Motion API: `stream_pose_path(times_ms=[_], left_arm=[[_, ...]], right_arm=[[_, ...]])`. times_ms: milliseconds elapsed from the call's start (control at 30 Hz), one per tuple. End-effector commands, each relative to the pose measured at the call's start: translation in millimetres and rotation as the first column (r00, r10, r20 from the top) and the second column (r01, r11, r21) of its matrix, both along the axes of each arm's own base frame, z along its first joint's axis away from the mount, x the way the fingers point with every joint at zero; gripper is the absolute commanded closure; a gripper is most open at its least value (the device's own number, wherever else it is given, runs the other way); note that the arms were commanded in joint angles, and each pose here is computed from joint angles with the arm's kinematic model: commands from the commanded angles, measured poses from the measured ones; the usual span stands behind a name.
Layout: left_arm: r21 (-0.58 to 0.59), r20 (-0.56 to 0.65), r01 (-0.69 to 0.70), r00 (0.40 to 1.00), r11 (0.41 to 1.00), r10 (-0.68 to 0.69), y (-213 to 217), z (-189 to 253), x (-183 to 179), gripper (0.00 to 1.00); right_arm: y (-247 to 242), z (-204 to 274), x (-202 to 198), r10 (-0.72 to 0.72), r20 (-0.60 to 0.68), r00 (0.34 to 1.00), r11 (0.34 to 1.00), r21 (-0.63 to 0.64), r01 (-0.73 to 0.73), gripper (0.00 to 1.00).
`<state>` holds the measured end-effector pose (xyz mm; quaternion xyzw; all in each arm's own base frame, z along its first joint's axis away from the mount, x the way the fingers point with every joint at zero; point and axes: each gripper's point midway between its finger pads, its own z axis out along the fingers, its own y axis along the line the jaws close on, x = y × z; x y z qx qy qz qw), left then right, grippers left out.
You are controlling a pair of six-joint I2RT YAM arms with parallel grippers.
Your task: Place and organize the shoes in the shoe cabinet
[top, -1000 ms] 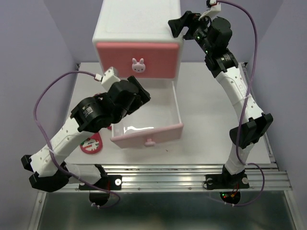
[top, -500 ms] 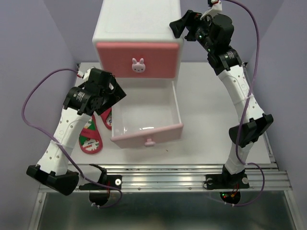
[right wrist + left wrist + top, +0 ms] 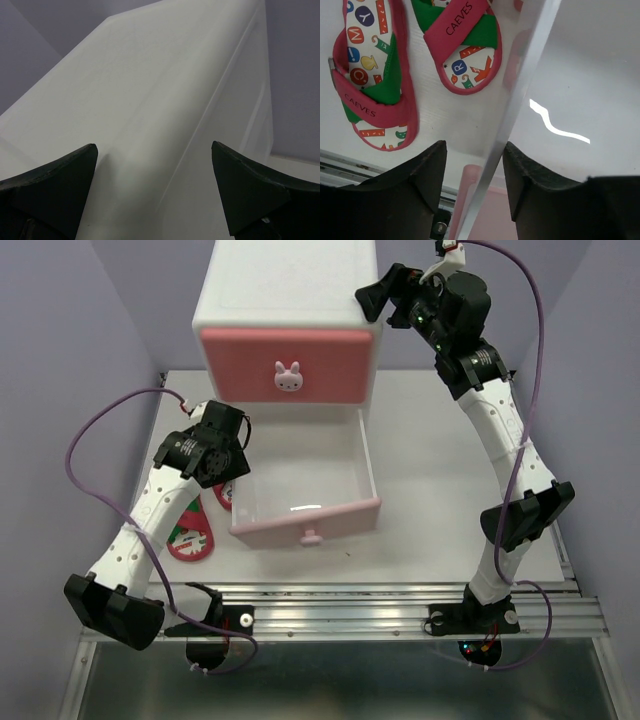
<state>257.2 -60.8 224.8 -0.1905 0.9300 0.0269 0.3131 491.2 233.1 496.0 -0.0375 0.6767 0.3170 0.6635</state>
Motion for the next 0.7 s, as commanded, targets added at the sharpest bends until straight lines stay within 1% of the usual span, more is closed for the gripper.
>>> stream_pose_path(times_ms=[0, 33, 100, 133, 200, 267, 400, 600, 667], left_arm=[[0.086, 0.049, 0.095, 0.994, 0.992, -0.1, 4, 3, 17, 0.49], [0.121, 0.065, 0.072, 0.995, 0.99, -0.08, 11, 9, 21, 0.6], [0.148, 0.091, 0.049, 0.994, 0.988, -0.063, 16, 17, 26, 0.65], [0.153, 0.111, 0.04, 0.992, 0.987, -0.057, 17, 22, 29, 0.7], [0.159, 0.169, 0.015, 0.985, 0.987, -0.042, 19, 40, 38, 1.0], [0.187, 0.203, 0.014, 0.978, 0.982, -0.052, 21, 54, 48, 1.0], [0.269, 0.218, 0.039, 0.971, 0.962, -0.101, 25, 69, 63, 1.0], [0.355, 0.25, 0.001, 0.964, 0.935, -0.095, 44, 102, 56, 1.0], [0.375, 0.287, -0.047, 0.955, 0.926, -0.068, 55, 120, 49, 1.0]], right_arm=[[-4, -91, 8, -0.012, -0.219, 0.976, 0.98, -0.195, -0.031, 0.0], [-4, -92, 8, -0.011, -0.22, 0.975, 0.98, -0.195, -0.033, 0.0], [-3, -94, 7, -0.007, -0.228, 0.974, 0.98, -0.193, -0.038, 0.0], [-3, -94, 6, -0.006, -0.229, 0.973, 0.98, -0.194, -0.04, 0.0], [-4, -94, 6, -0.006, -0.23, 0.973, 0.98, -0.195, -0.04, 0.0], [-6, -95, 6, -0.015, -0.229, 0.973, 0.979, -0.203, -0.033, 0.0], [-5, -96, 6, -0.011, -0.233, 0.972, 0.977, -0.208, -0.039, 0.0], [-4, -100, 3, 0.0, -0.242, 0.97, 0.973, -0.222, -0.056, 0.0], [-5, -104, 3, -0.003, -0.251, 0.968, 0.973, -0.226, -0.055, 0.0]])
